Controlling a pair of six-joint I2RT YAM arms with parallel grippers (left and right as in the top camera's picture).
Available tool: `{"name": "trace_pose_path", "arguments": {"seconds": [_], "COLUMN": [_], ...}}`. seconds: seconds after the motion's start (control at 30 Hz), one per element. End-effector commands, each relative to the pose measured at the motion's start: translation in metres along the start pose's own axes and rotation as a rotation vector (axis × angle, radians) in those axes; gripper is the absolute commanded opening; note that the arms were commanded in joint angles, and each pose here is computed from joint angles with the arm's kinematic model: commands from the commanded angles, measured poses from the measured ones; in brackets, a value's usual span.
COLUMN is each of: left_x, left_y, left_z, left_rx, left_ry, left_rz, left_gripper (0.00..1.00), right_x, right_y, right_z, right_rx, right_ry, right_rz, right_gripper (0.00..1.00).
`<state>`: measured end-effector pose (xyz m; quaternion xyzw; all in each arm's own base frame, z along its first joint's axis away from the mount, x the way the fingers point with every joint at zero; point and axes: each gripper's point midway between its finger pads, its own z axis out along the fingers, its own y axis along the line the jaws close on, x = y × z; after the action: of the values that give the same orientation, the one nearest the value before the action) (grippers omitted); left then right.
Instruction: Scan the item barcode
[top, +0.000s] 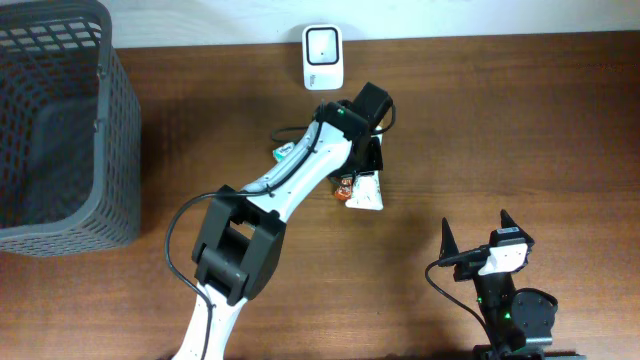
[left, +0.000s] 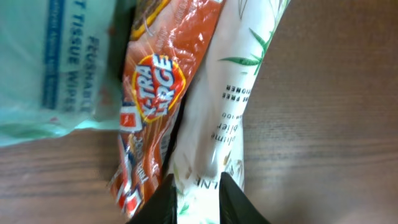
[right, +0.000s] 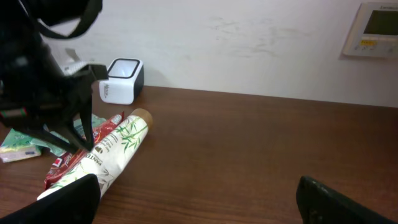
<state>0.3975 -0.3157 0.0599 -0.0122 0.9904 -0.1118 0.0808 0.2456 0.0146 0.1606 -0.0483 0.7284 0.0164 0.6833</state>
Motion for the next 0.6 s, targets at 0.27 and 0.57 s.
{"name": "trace_pose_path", "arguments": {"seconds": [0.27, 0.57], "left_x": [-0.116, -0.121], "left_y": [0.113, 0.235], "left_z": [-0.240, -0.275], "left_rx": [0.028, -0.058], "left_ry": [-0.333, -0.346], "left_rz": [-0.063, -0.313], "left_gripper": [0.99, 0.99], "right_x": [0.003, 0.003], "right_y": [0.001, 0.001], "right_z": [0.000, 0.000], "right_rx": [-0.004, -0.004], "right_ry": [0.004, 0.004], "right_rz": [0.001, 0.001], "right_gripper": [0.99, 0.99]}}
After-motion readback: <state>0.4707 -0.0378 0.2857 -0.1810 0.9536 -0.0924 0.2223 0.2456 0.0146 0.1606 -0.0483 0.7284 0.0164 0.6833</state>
